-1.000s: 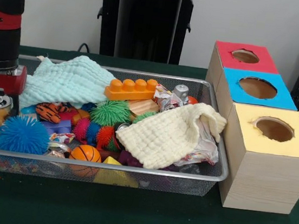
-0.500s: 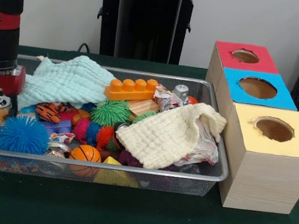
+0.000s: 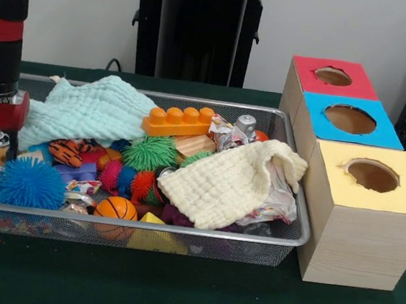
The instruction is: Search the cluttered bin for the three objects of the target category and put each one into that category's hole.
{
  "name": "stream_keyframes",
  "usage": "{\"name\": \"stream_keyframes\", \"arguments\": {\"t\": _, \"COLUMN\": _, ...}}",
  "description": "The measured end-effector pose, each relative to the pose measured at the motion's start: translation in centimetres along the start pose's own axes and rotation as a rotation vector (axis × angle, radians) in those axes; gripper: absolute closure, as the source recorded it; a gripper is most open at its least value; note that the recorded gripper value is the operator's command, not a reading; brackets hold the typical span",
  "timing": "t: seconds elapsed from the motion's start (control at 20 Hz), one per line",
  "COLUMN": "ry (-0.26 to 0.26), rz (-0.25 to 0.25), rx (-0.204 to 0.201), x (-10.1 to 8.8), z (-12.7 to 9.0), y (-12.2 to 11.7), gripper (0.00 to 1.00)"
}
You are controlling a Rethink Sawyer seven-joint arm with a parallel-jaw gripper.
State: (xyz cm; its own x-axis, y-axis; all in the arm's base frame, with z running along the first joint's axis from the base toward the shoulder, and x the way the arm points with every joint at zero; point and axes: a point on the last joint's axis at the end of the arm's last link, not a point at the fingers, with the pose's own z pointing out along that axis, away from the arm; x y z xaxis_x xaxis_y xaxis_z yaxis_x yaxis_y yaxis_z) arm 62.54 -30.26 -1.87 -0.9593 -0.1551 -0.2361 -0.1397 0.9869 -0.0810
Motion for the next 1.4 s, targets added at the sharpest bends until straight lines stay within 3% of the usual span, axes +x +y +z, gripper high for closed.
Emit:
{"name": "stream_keyframes", "arguments": {"t": 0.4, "ry": -0.007, "rz": 0.007, "rx": 0.01, "x": -0.3, "z": 0.4, "y": -0.7, "gripper": 0.0}}
{"name": "stream_keyframes", "arguments": {"t": 0.7, "ry": 0.01, "rz": 0.015, "rx": -0.024, "x": 0.8, "z": 2.6, "y": 0.6, "gripper": 0.0}}
{"name": "stream_keyframes", "arguments": {"t": 0.75, "ry": 0.014, "rz": 0.017, "rx": -0.033, "x": 1.1, "z": 3.0, "y": 1.0, "gripper": 1.0}}
{"name": "stream_keyframes", "arguments": {"t": 1.4, "ry": 0.014, "rz": 0.019, "rx": -0.037, "x": 1.1, "z": 3.3, "y": 1.1, "gripper": 1.0}}
